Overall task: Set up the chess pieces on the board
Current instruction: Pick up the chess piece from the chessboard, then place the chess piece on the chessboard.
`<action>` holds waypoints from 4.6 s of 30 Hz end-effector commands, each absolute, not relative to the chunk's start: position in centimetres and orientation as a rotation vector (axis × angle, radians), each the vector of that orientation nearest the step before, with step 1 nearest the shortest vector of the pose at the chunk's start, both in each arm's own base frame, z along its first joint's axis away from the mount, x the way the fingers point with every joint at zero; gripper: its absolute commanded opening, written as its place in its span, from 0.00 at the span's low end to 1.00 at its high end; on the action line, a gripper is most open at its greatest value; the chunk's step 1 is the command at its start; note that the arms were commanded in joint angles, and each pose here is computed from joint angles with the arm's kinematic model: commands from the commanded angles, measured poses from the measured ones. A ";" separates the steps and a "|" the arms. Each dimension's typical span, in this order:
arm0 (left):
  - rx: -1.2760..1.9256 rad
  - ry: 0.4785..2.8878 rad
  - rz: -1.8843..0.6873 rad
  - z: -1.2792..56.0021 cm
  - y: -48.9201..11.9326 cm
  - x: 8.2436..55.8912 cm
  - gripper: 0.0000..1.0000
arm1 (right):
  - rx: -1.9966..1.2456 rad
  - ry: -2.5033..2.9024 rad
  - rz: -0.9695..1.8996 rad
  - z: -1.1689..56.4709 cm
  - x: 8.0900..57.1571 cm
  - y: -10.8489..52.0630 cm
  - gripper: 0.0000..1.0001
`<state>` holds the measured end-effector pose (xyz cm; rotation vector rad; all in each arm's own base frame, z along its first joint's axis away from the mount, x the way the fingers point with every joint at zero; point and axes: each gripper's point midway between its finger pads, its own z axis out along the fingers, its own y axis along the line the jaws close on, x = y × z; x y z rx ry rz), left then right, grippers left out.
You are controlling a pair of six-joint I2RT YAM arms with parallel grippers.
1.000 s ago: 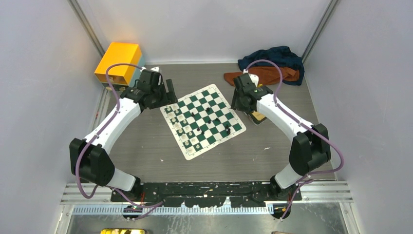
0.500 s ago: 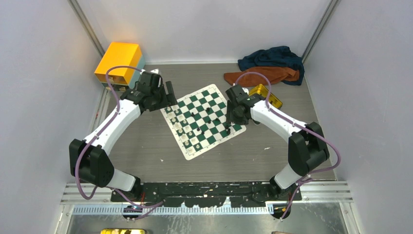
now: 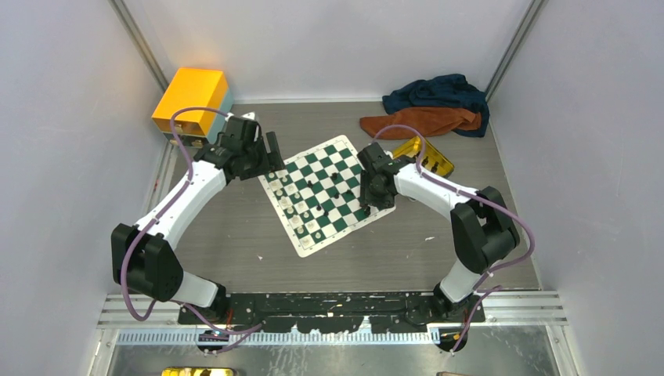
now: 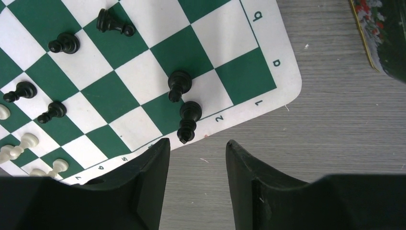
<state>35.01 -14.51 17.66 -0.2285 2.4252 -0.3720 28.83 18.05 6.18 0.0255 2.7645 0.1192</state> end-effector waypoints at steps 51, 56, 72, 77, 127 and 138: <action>-0.237 2.338 -0.399 19.9 -14.4 36.3 0.76 | 0.020 2.643 0.076 13.3 32.7 17.4 0.02; -0.229 2.336 -0.397 20.1 -14.3 36.4 0.76 | 0.049 2.629 0.088 13.5 34.9 17.4 0.02; -0.209 2.341 -0.396 20.0 -14.6 36.8 0.76 | 0.061 2.667 0.102 10.3 41.2 19.5 0.02; -0.212 2.338 -0.401 19.9 -14.7 37.1 0.76 | 0.061 2.687 0.102 9.3 41.9 19.7 0.02; -0.240 2.365 -0.412 18.3 -14.9 37.6 0.76 | 0.060 2.763 0.148 5.4 43.4 20.3 0.34; -0.238 2.364 -0.414 18.4 -15.1 38.0 0.75 | 0.050 2.704 0.175 7.5 44.4 20.6 0.36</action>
